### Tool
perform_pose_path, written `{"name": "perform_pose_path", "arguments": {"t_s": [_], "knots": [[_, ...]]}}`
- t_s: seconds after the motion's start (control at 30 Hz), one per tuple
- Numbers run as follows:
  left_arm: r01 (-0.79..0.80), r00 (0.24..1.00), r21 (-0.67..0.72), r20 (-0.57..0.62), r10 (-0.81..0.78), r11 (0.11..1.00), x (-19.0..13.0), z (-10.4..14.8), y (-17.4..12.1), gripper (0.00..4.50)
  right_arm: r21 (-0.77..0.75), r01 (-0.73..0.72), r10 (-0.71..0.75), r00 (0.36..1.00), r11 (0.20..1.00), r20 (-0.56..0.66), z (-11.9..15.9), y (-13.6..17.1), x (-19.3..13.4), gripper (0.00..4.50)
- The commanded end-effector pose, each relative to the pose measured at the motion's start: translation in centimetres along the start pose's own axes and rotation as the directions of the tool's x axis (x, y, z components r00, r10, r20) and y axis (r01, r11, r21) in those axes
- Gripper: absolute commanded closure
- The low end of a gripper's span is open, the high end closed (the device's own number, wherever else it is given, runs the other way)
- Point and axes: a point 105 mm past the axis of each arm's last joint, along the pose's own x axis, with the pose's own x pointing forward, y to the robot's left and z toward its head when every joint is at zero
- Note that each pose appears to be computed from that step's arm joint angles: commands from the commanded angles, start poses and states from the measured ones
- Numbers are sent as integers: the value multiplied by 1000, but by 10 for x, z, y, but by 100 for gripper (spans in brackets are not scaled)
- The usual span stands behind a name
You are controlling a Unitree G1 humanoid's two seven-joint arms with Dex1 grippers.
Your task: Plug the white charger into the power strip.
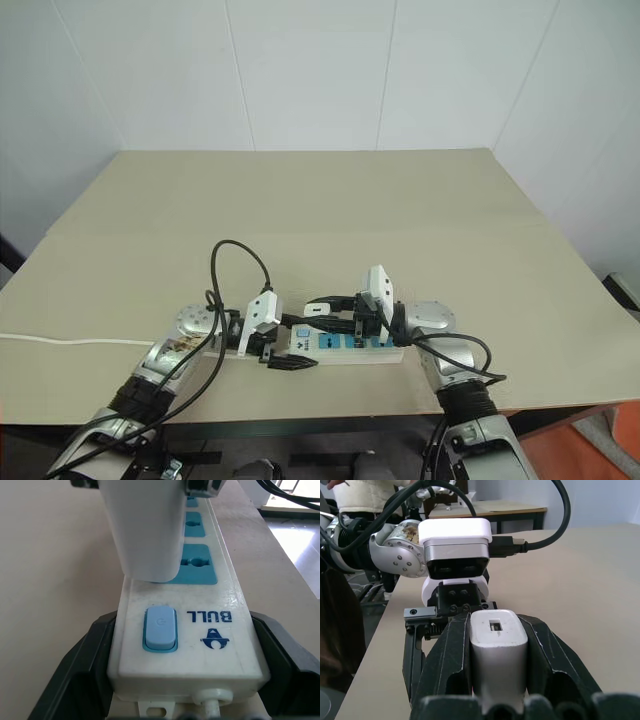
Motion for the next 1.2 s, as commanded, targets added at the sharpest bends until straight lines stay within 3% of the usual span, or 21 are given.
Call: {"name": "perform_pose_path", "arguments": {"t_s": [0.03,0.6,1.2], "knots": [[2,999,-18,-41,-3,1000,-4,-8,-3,120,-14,28,-28,998,1000,-58,-11,-5,-12,337],[-6,998,-24,-61,5,1000,-11,-12,-5,120,-38,47,-51,992,998,-118,-25,-5,-33,337],[-13,998,-22,-68,11,1000,-14,-12,-5,120,-27,10,-12,997,1000,-70,-34,9,1,337]]}}
